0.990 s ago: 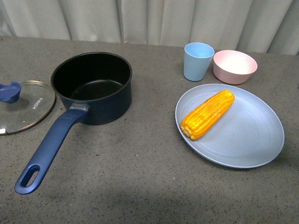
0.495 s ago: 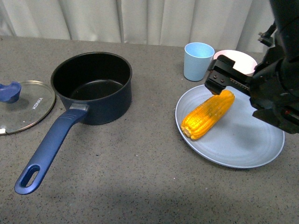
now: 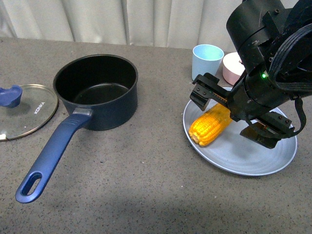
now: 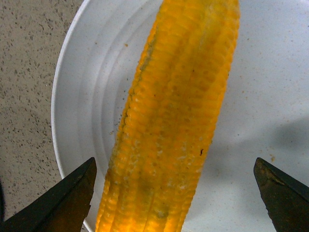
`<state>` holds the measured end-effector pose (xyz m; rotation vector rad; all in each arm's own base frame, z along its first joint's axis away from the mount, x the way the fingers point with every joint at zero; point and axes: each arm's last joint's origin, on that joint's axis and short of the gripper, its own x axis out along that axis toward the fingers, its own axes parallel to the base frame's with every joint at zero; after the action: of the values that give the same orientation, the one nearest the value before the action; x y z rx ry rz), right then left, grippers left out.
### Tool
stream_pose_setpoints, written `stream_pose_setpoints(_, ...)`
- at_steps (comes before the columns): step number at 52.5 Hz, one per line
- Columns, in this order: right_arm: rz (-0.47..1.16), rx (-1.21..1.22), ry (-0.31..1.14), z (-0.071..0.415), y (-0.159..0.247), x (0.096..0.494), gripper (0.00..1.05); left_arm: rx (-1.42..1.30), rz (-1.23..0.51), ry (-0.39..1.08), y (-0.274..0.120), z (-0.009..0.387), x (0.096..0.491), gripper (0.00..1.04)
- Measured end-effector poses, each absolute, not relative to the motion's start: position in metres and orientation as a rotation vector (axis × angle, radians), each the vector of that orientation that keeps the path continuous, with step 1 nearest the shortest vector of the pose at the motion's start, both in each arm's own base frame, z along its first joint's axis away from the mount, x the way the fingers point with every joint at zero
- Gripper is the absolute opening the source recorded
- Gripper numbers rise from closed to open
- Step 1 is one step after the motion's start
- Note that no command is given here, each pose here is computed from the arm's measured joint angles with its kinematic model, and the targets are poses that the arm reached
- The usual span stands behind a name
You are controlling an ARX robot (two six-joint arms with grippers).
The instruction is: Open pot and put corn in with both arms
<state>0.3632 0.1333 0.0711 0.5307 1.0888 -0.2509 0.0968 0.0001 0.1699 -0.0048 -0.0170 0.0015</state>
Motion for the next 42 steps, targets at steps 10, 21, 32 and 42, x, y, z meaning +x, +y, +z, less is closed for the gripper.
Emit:
stream_pose_setpoints(10, -0.250, 0.543, 1.084, 0.069, 0.135, 0.369, 0.93, -0.005, 0.001, -0.017, 0.000, 0.170, 0.097, 0.98)
stream_pose_setpoints(21, -0.245, 0.556, 1.107, 0.063, 0.134, 0.370, 0.59, -0.005, 0.001, -0.017, 0.000, 0.170, 0.097, 0.98)
stream_pose_setpoints(32, -0.230, 0.560, 1.085, 0.063, 0.126, 0.370, 0.28, -0.005, 0.001, -0.017, 0.000, 0.170, 0.097, 0.98)
stream_pose_setpoints(42, -0.126, 0.569, 1.050, 0.078, 0.118, 0.358, 0.19, -0.005, 0.001, -0.017, 0.000, 0.170, 0.097, 0.98)
